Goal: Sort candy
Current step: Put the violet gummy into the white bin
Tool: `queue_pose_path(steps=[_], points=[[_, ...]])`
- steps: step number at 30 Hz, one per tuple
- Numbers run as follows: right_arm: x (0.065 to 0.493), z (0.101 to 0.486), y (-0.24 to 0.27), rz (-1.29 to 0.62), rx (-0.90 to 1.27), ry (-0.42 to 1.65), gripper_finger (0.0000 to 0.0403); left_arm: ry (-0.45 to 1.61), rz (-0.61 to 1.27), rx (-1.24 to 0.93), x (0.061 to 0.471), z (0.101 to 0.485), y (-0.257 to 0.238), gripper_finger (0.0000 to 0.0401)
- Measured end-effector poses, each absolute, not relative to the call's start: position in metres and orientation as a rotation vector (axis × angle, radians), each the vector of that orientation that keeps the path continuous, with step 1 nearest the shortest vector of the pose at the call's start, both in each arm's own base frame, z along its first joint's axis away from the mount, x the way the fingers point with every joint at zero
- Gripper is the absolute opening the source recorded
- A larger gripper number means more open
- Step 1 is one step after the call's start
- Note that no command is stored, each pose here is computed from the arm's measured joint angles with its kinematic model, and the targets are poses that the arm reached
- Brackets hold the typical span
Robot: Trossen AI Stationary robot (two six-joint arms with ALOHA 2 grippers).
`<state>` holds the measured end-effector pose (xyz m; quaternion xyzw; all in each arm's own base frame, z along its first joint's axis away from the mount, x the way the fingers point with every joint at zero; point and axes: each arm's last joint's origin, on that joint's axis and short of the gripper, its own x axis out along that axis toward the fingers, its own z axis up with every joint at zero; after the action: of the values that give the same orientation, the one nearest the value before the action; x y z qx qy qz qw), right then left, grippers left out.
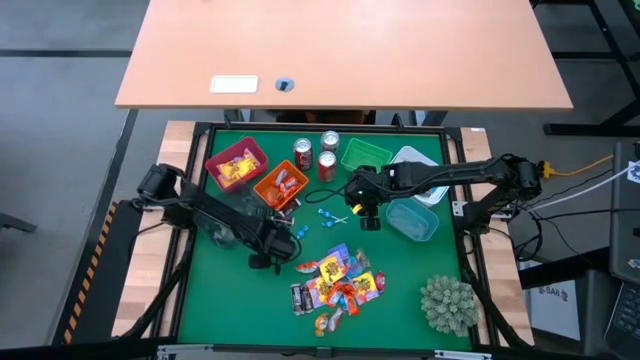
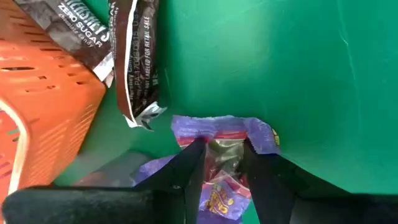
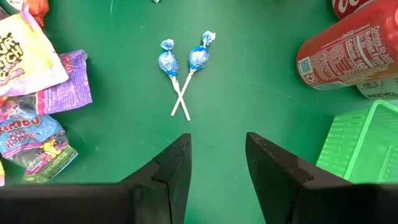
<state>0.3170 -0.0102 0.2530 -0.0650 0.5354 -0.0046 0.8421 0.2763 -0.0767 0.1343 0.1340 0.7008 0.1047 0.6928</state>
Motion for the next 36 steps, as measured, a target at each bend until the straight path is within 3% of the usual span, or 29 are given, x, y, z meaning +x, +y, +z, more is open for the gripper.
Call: queue_pose_path(steps=[5,13,21,36], points=[[0.317,0.253,-0.01,-0.009,-0.137,1.131,0.0152,1.562,0.204,0.261,0.281,0.133,-0.071,0.0092],[0.317,0.253,-0.01,-0.009,-0.137,1.131,0.0152,1.53,0.21,0.23,0.285,0.132,-0.069,0.0009],[0.317,0.253,-0.01,-0.008,-0.136,1.131,0.0152,1.48,0.216,0.177,0.286,0.139,-0.07,0.0001],[0.32,0.255,-0.003,0.172,0.03,1.08,0.0152,1.157,0.053,-0.096,0.309,0.167,-0.08,0.0001]])
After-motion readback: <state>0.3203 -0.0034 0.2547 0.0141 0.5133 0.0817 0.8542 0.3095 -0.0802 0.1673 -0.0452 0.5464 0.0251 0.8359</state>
